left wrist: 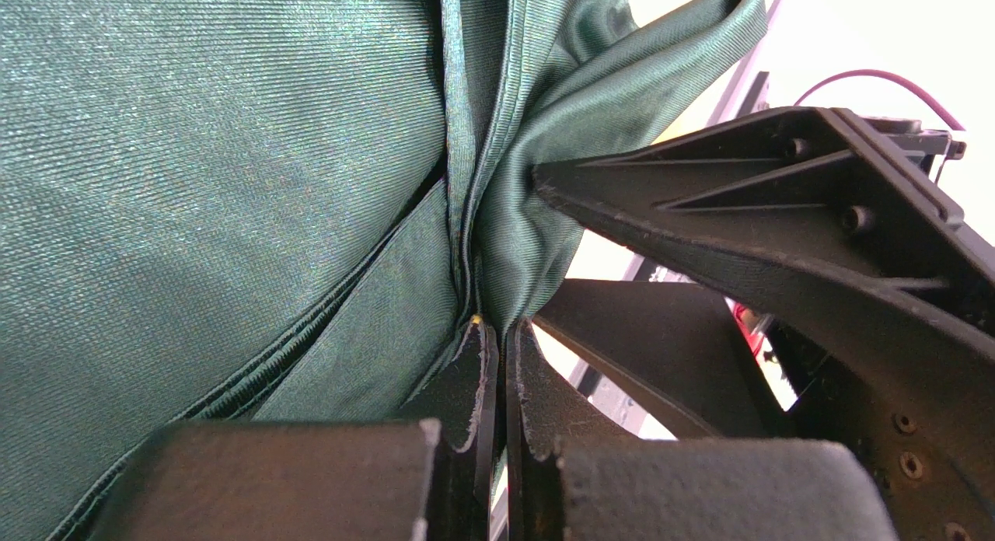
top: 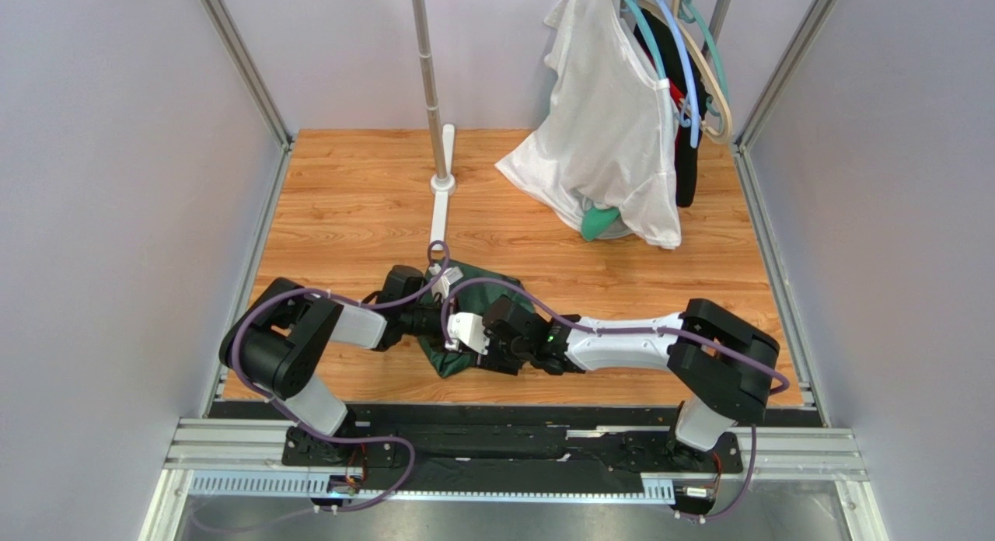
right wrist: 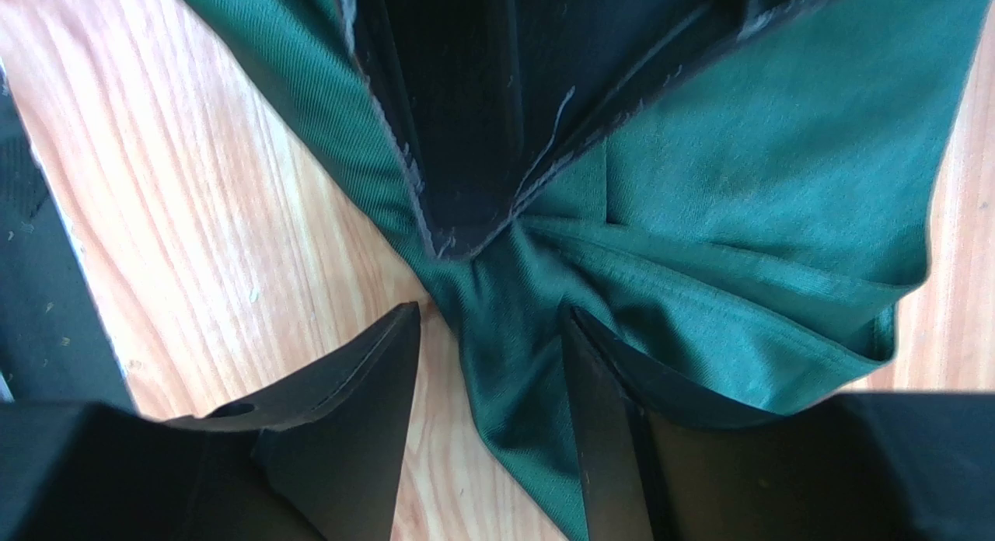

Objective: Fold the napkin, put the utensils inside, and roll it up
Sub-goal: Roll the napkin with the utensil

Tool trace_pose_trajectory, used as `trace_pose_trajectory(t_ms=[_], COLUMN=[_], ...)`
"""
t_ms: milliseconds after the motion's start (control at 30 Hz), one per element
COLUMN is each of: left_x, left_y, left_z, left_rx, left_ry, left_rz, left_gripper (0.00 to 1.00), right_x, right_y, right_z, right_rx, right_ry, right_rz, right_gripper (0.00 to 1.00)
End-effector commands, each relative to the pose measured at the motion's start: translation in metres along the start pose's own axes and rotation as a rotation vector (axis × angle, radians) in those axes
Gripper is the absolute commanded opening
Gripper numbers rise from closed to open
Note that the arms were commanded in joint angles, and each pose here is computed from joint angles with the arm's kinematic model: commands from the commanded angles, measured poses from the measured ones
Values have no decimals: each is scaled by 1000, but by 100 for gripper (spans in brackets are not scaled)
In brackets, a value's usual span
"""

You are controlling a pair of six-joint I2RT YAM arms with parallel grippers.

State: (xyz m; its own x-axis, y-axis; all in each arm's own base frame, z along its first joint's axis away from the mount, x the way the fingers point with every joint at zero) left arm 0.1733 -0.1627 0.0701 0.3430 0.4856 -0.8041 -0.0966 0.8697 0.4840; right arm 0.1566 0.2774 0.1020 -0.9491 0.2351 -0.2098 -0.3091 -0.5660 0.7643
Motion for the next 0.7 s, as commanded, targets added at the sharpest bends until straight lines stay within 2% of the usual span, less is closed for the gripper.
trace_pose_trajectory(t_ms=[0,100,200,333,500,533,600,633,667], left_x=[11,11,11,10,5,1,0,-4,-6], left_y=[0,1,0,1,3,4,6,8,9], left_z=[-11,-11,-11,-9,-1,2,7,11,13], left_rx=[26,28,27,23,-2,-8,-20,-31,-39], left_ry=[22,21,18,4,-35,-44,-65,-75,-82], left_rz=[53,52,49,48,48,56,82,89,94], left_gripper=[0,0,0,0,3,8,13,23,27], right_x=[-7,-8,-9,-8,-4,-4,-3,-3,-3], right_y=[-8,-11,-11,-12,-13,-13,-15,-15,-15], right_z=[12,9,9,5,4,4,2,2,2], right_rx=[-56,-46,-36,-21,2,10,32,38,42], right_ry=[36,37,35,31,15,11,-1,-7,-13], right_rz=[-40,-38,-30,-12,40,46,51,49,47], right_gripper=[52,48,40,22,11,5,3,1,0])
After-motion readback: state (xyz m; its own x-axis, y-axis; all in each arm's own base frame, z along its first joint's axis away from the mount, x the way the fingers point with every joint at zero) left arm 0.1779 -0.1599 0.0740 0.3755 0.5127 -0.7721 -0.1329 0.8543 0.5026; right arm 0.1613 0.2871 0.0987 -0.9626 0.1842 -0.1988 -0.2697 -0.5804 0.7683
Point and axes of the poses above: each gripper's point midway between its finger pads, its own y axis back along the fingers, its own x axis along the line the jaws close on, z = x × y, the point moved 10 cm from there along y, back along the fingers, and after that the axes turned 5 degrees about -y, right-handed, at the moved point
